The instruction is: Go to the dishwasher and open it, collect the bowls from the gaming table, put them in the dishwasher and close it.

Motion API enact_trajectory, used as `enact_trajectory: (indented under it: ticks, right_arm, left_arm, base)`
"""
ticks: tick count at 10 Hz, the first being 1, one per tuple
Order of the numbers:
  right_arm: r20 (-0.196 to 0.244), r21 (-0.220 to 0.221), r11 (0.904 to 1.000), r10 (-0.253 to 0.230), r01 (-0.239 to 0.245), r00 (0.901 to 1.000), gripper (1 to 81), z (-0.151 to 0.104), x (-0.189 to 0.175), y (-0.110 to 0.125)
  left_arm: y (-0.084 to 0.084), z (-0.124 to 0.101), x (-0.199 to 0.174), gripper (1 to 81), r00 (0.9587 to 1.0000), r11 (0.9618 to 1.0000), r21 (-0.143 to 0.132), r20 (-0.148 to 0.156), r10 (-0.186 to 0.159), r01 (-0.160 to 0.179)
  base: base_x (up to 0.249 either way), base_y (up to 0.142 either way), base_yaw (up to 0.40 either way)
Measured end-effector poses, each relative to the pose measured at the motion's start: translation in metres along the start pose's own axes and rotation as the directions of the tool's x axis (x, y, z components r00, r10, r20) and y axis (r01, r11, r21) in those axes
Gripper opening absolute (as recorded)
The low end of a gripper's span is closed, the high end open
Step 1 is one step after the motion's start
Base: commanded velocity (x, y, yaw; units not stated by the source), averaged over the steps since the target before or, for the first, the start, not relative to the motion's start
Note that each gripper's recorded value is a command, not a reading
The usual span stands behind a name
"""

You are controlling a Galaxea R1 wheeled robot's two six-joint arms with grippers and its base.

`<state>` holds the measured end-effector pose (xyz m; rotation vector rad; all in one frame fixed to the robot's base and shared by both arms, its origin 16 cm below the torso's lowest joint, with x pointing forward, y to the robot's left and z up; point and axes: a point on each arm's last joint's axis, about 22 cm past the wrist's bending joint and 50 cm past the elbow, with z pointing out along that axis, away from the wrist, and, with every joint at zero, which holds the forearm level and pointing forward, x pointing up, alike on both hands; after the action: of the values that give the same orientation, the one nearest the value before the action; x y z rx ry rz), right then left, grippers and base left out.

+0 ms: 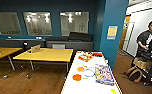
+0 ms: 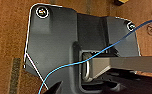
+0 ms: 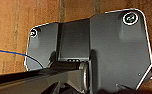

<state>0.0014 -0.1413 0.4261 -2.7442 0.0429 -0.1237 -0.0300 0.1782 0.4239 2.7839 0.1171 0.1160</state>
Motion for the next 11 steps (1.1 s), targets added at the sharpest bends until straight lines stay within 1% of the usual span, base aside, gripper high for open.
enact_trajectory:
  ticks: [2, 4, 5, 6, 7, 8, 9, 11]
  right_arm:
    - [0.002, 0.002, 1.0, 0.001, -0.001, 1.0, 81.1, 0.0, -0.002, -0.002]
    - [-0.002, -0.003, 1.0, -0.001, 0.001, 1.0, 81.1, -0.001, 0.001, 0.002]
    - [-0.004, -0.003, 1.0, -0.002, 0.002, 1.0, 81.1, 0.0, 0.006, 0.002]
    - [-0.018, -0.001, 1.0, -0.006, 0.006, 0.9998, 81.1, 0.0, 0.016, 0.001]
    - [-0.018, 0.0, 1.0, -0.004, 0.004, 0.9998, 81.1, 0.0, 0.013, 0.001]
    - [0.002, -0.003, 1.0, 0.005, -0.005, 1.0, 81.1, -0.001, -0.001, 0.003]
    - [0.012, -0.007, 0.9999, 0.01, -0.01, 0.9999, 81.1, -0.002, -0.009, 0.005]
    - [-0.002, -0.013, 0.9999, 0.008, -0.008, 1.0, 81.1, -0.004, 0.002, 0.013]
  left_arm:
    - [-0.001, 0.0, -0.001, 81.1, 1.0, 1.0, 0.002, 0.001, 0.0, 0.0]
    - [0.002, 0.001, 0.001, 81.1, 1.0, 1.0, -0.003, -0.002, 0.0, 0.0]
    - [0.002, 0.001, 0.012, 81.1, 0.9999, 1.0, -0.002, -0.011, 0.004, -0.004]
    - [0.002, 0.002, 0.021, 81.1, 0.9997, 1.0, -0.003, -0.024, 0.007, -0.007]
    - [0.003, 0.002, 0.015, 81.1, 0.9998, 1.0, -0.004, -0.019, 0.005, -0.005]
    - [0.001, 0.0, 0.001, 81.1, 1.0, 1.0, -0.001, 0.0, 0.0, 0.0]
    - [0.001, 0.0, -0.009, 81.1, 0.9999, 1.0, -0.001, 0.015, -0.003, 0.003]
    - [-0.001, -0.001, -0.001, 81.1, 1.0, 1.0, -0.001, 0.002, 0.001, -0.001]
  base:
    - [0.194, 0.0, 0.0]
    - [0.151, 0.0, 0.0]
    - [0.0, 0.0, 0.0]
    - [0.0, 0.0, 0.0]
    - [0.0, 0.0, 0.0]
    - [0.0, 0.0, 0.0]
    - [0.0, 0.0, 0.0]
    - [0.0, 0.0, 0.0]
